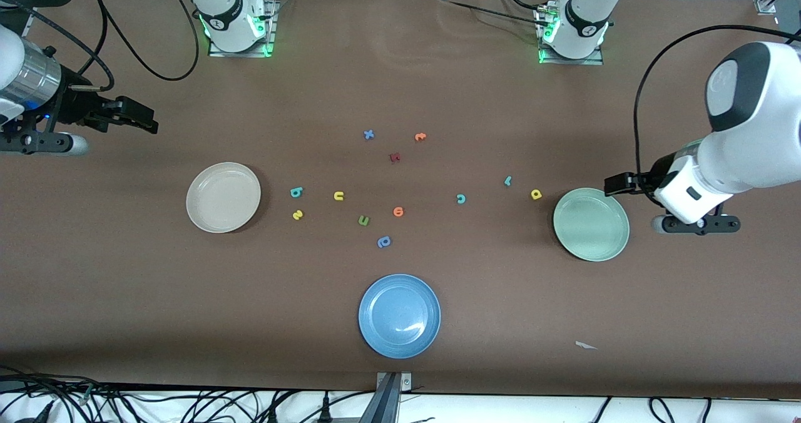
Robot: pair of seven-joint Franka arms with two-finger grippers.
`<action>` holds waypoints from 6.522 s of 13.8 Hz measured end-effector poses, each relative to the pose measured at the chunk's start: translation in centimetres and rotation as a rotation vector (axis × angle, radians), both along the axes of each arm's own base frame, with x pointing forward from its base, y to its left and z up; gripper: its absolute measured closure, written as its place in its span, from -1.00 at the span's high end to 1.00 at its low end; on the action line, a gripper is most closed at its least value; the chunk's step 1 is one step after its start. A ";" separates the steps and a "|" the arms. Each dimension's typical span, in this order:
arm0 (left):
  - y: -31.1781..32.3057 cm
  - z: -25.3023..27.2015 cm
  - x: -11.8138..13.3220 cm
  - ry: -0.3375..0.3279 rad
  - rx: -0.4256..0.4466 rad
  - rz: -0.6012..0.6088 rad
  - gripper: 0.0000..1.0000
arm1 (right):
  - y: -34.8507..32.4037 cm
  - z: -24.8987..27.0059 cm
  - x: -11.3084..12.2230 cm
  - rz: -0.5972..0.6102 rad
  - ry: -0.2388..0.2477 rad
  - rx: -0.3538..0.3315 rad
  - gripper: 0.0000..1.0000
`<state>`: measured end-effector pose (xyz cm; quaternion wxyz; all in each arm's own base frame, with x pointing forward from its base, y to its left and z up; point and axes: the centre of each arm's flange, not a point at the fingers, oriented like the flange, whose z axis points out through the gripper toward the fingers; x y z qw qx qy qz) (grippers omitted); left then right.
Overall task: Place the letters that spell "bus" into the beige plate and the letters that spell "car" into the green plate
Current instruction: 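Grasp the yellow s letter with the right gripper while the left gripper reaches, then drop the yellow s into the cream plate while the left gripper grasps, then grasp the teal q with the right gripper while the left carries yellow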
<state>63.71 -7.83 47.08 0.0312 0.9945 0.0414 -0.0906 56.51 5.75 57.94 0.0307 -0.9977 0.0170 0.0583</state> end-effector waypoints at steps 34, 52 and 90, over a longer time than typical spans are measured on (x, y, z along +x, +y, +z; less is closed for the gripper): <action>-8.0 -29.3 -12.0 -0.097 0.059 0.593 0.63 | 18.4 -39.9 3.4 0.006 -0.093 -0.065 0.32; -7.9 -30.2 -12.2 -0.098 0.059 0.598 0.10 | 12.5 -30.5 4.8 0.054 -0.018 -0.149 -0.46; 5.0 -20.6 -4.1 0.010 0.086 0.274 -0.44 | 18.1 -40.1 -2.6 -0.536 -0.014 -0.081 -0.40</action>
